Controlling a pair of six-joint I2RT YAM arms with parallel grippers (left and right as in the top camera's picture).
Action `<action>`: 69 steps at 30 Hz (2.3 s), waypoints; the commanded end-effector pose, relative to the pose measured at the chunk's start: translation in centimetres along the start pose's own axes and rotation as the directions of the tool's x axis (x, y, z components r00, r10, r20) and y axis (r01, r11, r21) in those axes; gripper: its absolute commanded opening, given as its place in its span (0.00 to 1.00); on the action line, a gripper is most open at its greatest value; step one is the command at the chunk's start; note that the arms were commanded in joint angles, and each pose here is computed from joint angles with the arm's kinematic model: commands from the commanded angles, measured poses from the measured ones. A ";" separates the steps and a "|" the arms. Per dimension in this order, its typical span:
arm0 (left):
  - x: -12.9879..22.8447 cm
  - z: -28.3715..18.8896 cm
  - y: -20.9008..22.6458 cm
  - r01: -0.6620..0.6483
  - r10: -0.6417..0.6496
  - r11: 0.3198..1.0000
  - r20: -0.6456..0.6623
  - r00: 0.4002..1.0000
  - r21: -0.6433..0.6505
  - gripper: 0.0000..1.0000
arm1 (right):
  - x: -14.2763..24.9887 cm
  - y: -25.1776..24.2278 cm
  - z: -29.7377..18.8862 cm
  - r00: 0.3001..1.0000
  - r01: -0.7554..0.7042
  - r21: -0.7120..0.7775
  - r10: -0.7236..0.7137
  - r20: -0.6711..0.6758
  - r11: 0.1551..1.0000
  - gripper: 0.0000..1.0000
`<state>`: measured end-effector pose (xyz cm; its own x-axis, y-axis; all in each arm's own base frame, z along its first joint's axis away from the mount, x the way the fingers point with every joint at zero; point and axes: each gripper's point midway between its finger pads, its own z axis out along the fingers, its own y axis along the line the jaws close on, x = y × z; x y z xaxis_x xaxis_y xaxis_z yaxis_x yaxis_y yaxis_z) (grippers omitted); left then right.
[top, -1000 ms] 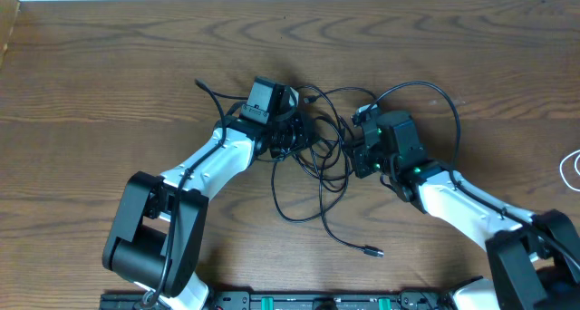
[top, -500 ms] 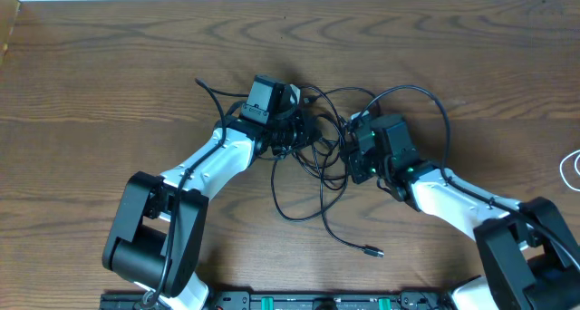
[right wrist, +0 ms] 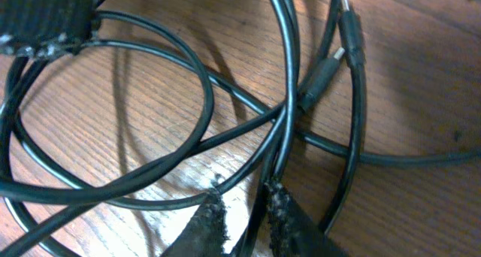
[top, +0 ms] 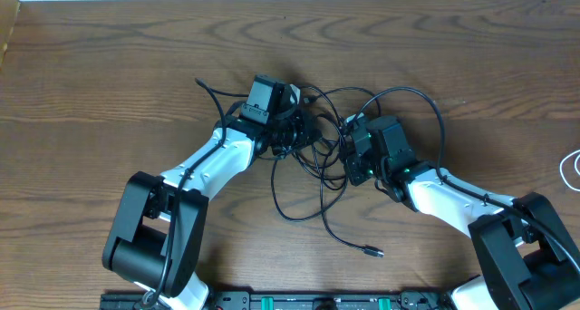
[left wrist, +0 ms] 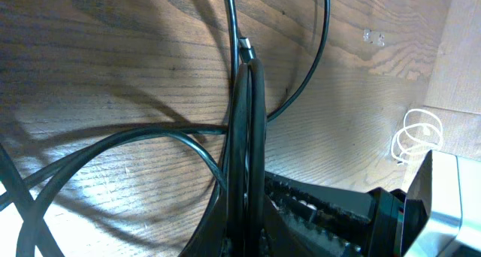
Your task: Untangle cables
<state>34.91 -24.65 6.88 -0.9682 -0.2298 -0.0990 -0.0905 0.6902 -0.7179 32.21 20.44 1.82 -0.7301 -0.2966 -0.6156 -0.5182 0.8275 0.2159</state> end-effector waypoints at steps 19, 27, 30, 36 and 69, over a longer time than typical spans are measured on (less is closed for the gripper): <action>0.3 -0.1 -0.7 0.118 -0.117 0.993 -0.029 0.993 0.032 0.08 | 0.8 -0.1 0.3 1.000 0.009 0.010 -0.009 -0.028 1.000 0.13; 0.2 -0.1 -0.8 0.126 -0.125 0.992 -0.027 0.992 0.034 0.08 | 2.5 -0.9 0.9 0.996 -0.001 0.043 0.005 -0.088 0.999 0.01; 0.0 -0.1 -0.5 0.125 -0.124 0.992 -0.014 0.992 0.023 0.08 | 2.3 -0.9 0.9 0.997 0.000 0.045 0.003 -0.082 0.999 0.01; -1.8 -0.3 1.8 0.138 -0.127 0.986 0.113 0.985 -0.093 0.08 | 1.0 -0.5 0.3 0.999 0.006 0.029 -0.005 -0.037 1.000 0.01; -0.8 0.2 4.5 0.194 -0.136 0.938 0.211 0.968 -0.288 0.08 | -2.0 1.8 -3.8 0.995 0.083 -0.004 -0.082 0.057 0.997 0.24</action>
<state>35.99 -20.15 3.48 -0.8663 -0.4570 -0.2018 -0.3282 0.8251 -0.4599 29.10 22.97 8.99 -0.6702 -0.2762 -0.6889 -0.6430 0.6796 0.3531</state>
